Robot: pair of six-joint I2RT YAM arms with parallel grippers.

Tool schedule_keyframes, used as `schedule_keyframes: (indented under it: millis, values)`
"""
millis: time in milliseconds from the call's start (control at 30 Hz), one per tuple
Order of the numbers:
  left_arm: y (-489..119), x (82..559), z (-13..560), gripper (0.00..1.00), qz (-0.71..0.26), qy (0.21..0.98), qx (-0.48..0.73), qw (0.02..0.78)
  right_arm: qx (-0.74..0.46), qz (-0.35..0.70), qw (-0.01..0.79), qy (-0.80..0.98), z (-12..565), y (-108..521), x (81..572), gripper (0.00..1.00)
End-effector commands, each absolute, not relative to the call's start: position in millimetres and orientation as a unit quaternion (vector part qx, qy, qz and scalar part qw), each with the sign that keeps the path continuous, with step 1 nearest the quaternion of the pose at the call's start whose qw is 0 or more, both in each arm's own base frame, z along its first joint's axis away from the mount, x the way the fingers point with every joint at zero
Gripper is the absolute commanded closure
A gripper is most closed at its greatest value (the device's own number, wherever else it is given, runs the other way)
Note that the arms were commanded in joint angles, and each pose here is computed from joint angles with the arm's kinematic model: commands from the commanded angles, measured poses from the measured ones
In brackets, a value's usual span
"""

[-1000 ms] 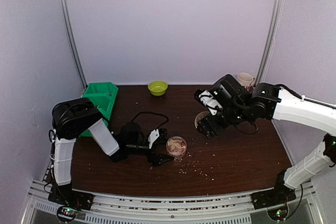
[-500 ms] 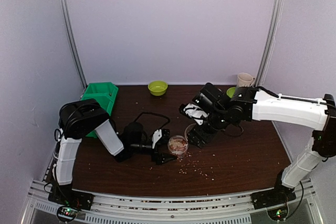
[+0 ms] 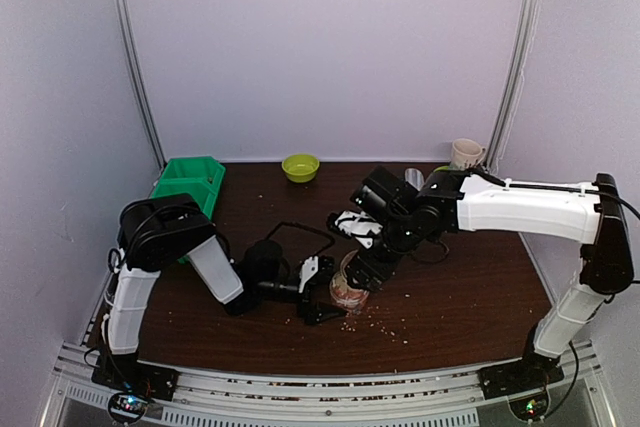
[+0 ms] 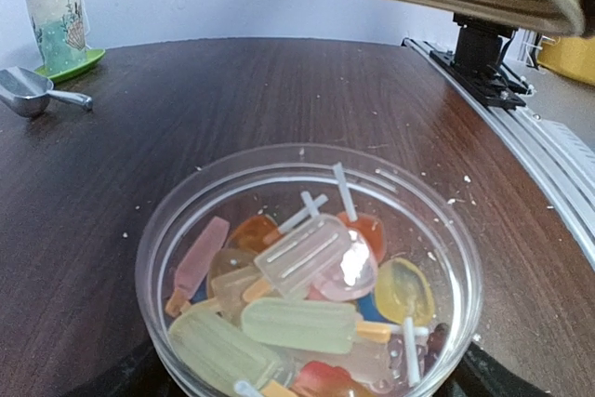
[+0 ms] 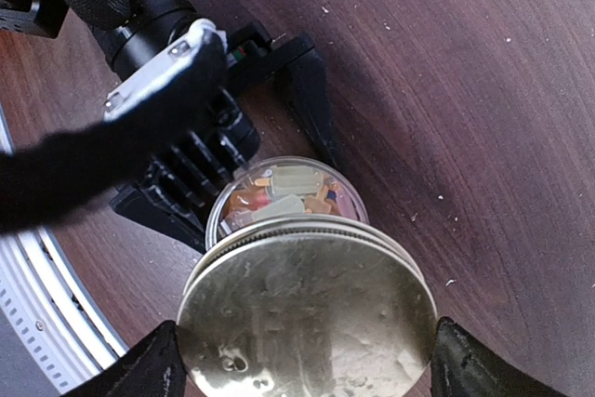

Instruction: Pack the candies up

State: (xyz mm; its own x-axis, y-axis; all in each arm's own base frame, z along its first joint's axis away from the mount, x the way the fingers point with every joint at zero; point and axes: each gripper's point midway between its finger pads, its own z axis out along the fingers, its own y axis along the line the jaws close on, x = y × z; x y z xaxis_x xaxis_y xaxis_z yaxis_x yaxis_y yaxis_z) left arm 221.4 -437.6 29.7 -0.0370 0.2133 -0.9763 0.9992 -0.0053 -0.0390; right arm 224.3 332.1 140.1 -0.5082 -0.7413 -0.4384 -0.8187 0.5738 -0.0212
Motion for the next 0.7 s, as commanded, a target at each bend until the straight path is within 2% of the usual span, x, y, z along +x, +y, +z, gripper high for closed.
schedule_keyframes:
  millis: [0,667]
  values:
    - [-432.2,221.1,27.3,0.06,-0.465,0.556,0.531,0.438,-0.463,0.097,0.200,0.858,138.4,340.3,223.9,0.12]
    - [-420.4,228.5,14.5,0.11,-0.474,0.571,0.516,0.427,-0.460,0.105,0.180,0.863,115.0,359.6,222.7,0.12]
